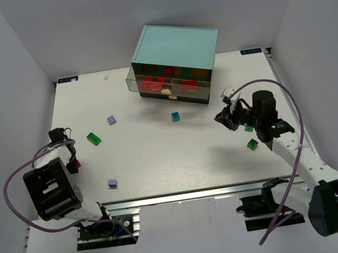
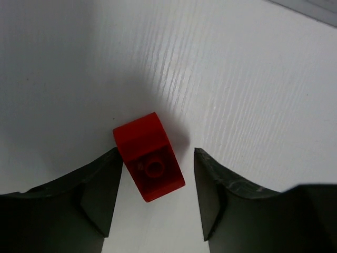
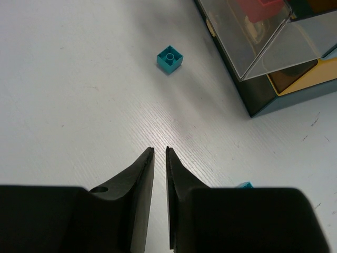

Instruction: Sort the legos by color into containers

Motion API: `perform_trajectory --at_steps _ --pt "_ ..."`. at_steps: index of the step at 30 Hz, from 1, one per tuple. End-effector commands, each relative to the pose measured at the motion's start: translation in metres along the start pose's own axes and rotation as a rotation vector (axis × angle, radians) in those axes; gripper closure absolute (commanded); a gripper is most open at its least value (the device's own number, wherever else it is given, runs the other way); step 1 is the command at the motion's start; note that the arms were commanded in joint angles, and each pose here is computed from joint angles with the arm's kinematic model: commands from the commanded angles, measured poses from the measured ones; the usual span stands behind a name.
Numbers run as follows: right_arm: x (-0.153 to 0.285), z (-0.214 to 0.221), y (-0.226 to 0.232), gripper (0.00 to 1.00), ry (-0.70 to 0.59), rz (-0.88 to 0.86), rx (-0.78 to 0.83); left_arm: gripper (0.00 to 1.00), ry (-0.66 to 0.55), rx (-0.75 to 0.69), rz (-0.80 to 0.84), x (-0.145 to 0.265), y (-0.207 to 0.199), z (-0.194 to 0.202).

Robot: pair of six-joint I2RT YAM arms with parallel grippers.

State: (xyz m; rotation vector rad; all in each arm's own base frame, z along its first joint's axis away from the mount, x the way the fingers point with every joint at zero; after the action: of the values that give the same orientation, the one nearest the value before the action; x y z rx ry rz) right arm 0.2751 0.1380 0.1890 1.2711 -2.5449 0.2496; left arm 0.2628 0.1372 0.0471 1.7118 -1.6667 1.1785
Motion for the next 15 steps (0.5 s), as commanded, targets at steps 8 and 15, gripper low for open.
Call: perform_trajectory --at_steps 8,15 --pt "0.002 -0.008 -0.005 0.8 -0.028 0.011 0.024 0.72 0.05 0.007 0.04 -0.008 -0.009 0.005" --pt "0.004 -0.011 -0.003 0.8 -0.038 0.004 0.029 0.96 0.249 -0.177 0.463 0.05 -0.072 0.017"
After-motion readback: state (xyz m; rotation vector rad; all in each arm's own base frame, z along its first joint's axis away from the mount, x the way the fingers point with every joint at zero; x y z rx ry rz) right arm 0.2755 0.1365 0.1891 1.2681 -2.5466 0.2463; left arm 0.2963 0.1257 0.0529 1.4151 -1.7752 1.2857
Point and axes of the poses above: each gripper's point midway between its finger pads, its own x axis back along the fingers, its own y axis along the line the jaws close on, z = x × y, the point moved 3 cm from there along x, back along the fingers, and after that the axes turned 4 degrees about -x, right-handed, at the moved point
